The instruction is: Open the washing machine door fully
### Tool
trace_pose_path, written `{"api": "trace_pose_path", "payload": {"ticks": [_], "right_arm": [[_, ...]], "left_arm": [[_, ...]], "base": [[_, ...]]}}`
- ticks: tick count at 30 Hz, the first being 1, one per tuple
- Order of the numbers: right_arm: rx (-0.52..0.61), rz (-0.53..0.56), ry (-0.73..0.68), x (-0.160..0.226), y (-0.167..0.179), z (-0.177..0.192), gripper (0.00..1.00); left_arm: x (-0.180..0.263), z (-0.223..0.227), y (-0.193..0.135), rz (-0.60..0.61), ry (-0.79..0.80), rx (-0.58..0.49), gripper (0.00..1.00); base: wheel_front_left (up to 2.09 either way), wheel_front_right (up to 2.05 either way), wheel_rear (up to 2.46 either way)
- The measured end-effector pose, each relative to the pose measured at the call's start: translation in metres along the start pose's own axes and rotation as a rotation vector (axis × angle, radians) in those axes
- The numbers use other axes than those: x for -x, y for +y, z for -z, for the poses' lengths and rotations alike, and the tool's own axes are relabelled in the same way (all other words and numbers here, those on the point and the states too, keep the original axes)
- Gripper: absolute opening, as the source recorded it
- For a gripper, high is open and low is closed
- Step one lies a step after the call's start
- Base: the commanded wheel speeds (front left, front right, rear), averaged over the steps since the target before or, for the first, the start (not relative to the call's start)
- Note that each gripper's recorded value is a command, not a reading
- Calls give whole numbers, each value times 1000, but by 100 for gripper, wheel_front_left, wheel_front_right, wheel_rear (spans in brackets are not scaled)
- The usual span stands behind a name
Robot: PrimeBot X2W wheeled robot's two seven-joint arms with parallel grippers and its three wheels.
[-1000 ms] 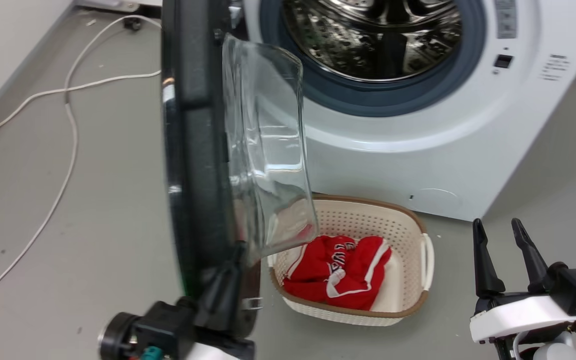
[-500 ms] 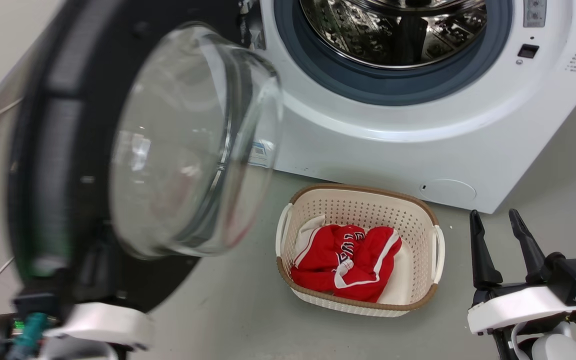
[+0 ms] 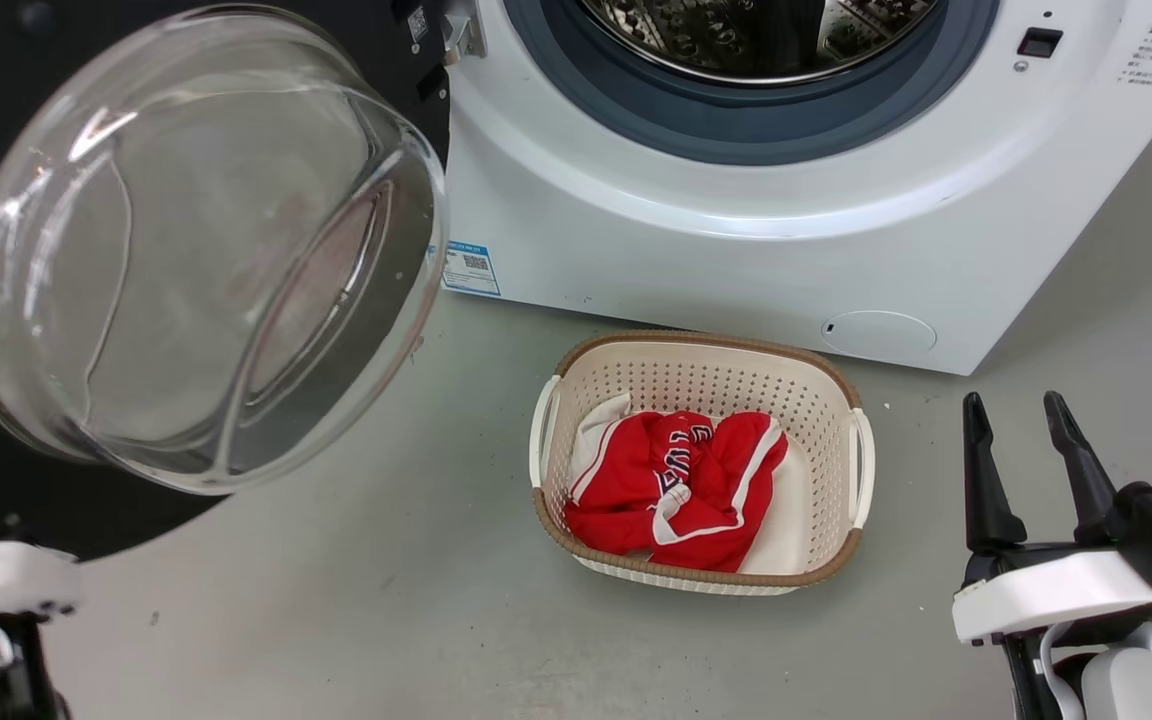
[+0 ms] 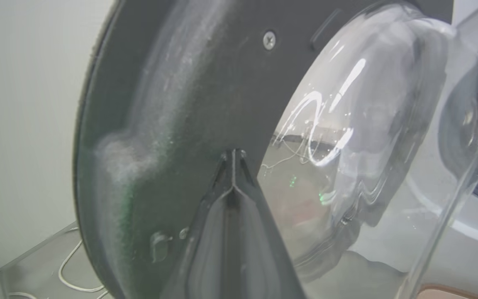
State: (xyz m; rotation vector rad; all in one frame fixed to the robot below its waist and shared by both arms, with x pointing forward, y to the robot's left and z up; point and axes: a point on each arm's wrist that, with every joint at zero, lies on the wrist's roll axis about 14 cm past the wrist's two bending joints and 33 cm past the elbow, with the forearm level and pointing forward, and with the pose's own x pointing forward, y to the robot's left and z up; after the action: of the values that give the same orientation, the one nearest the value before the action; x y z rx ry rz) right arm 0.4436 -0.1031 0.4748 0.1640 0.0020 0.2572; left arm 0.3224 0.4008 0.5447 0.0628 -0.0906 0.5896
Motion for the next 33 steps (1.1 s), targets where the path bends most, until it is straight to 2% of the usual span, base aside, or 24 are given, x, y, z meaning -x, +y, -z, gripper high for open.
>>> {"api": "trace_pose_path", "payload": {"ticks": [11, 16, 26, 27, 29, 30, 33], "right_arm": [[9, -2, -16, -4, 0, -6, 100], [9, 1, -23, 0, 0, -10, 100], [19, 16, -50, 14, -3, -23, 100], [21, 15, -53, 15, -2, -24, 100], [24, 12, -61, 16, -1, -27, 100], [25, 13, -63, 17, -1, -28, 100], [29, 11, -69, 20, 0, -30, 100]], "left_arm": [[-22, 5, 29, -55, -2, -7, 0], [-15, 12, 22, -51, 10, 15, 0], [34, 15, -4, -3, -4, 65, 0], [39, 13, -7, 3, -9, 68, 15], [48, 11, -16, 17, -19, 87, 81], [52, 10, -22, 28, -20, 95, 100], [64, 9, -45, 77, -23, 112, 100]], "base": [[0, 0, 0], [0, 0, 0], [0, 0, 0], [0, 0, 0], [0, 0, 0], [0, 0, 0], [0, 0, 0]]}}
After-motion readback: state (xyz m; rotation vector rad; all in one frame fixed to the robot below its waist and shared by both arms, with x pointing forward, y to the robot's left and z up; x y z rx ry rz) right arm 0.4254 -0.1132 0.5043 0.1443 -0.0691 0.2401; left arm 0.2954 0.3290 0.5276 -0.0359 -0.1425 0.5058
